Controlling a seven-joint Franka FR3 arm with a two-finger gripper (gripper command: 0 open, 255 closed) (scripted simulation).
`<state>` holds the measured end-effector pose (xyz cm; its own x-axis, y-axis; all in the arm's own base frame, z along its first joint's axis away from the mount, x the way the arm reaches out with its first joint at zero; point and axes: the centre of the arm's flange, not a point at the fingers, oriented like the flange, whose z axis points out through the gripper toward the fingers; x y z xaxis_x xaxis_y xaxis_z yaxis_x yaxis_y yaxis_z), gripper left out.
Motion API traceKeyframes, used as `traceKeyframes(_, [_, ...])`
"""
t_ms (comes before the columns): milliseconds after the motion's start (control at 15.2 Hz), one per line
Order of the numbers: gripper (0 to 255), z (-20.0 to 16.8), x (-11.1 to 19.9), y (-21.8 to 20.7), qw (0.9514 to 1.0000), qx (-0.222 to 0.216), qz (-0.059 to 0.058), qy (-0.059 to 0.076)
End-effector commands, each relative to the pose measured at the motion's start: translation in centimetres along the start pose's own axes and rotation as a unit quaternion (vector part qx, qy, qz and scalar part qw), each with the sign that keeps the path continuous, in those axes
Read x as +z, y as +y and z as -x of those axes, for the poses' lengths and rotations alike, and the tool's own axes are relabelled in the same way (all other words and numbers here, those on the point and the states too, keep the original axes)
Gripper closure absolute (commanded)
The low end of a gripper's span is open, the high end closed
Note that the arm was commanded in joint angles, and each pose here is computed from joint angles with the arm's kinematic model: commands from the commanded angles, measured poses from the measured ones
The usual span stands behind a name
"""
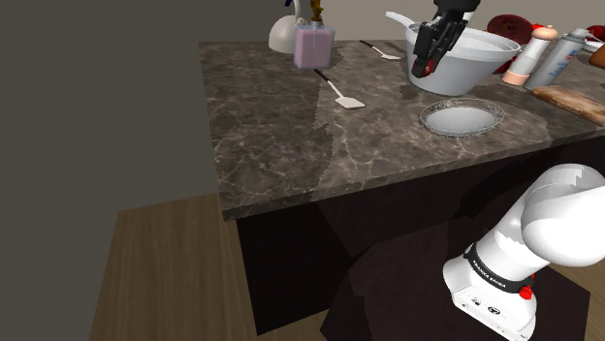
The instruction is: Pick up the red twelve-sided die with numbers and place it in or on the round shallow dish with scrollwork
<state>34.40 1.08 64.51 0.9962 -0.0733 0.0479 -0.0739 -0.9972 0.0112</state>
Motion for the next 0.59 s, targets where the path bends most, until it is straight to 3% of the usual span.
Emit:
traceKeyframes(0, [255,2.1,-0.2,1.7,1.0000,-0.001,0.000,0.000])
traceKeyframes(528, [255,9.7,-0.6,8.9,1.0000,-0.001,0.000,0.000])
